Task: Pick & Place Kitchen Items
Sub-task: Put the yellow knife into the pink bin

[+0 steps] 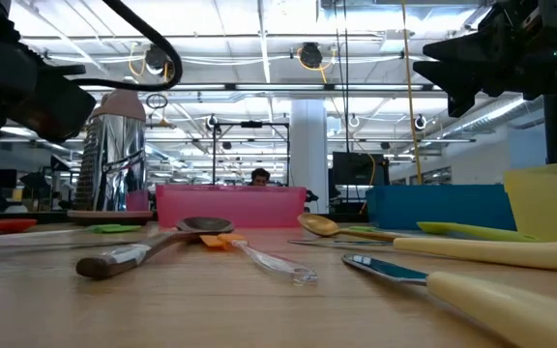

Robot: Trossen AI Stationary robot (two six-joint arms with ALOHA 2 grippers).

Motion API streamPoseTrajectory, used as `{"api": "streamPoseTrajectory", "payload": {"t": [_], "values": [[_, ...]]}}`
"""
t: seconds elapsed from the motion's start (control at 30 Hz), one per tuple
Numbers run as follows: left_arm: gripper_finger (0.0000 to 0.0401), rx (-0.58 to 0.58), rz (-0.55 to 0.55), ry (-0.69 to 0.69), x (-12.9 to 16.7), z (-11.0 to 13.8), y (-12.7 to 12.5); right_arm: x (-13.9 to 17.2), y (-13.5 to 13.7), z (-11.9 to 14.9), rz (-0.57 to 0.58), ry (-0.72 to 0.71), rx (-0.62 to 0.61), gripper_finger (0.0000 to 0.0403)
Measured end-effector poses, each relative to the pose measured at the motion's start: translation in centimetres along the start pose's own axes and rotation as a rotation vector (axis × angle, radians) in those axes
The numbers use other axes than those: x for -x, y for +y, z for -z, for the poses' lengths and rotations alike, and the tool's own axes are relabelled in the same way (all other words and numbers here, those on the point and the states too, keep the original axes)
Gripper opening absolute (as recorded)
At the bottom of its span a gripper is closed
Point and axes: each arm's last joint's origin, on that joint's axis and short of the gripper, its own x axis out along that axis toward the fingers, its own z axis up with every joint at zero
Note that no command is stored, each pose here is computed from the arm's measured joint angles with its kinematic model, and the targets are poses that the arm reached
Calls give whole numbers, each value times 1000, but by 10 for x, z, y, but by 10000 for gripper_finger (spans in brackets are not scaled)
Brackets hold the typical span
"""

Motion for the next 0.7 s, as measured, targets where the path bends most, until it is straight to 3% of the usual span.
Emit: {"api": "streamPoseTrajectory", "payload": {"t": [0.17,0.37,0.7], "values": [[36,61,-22,-69,8,-7,6,0,0,0,0,-2,0,138],[36,99,31,-139,33,-14,12,0,0,0,0,-2,0,135],[36,25,130,-371,80,-42,26,0,0,-1,-1,-10,-1,134]]}}
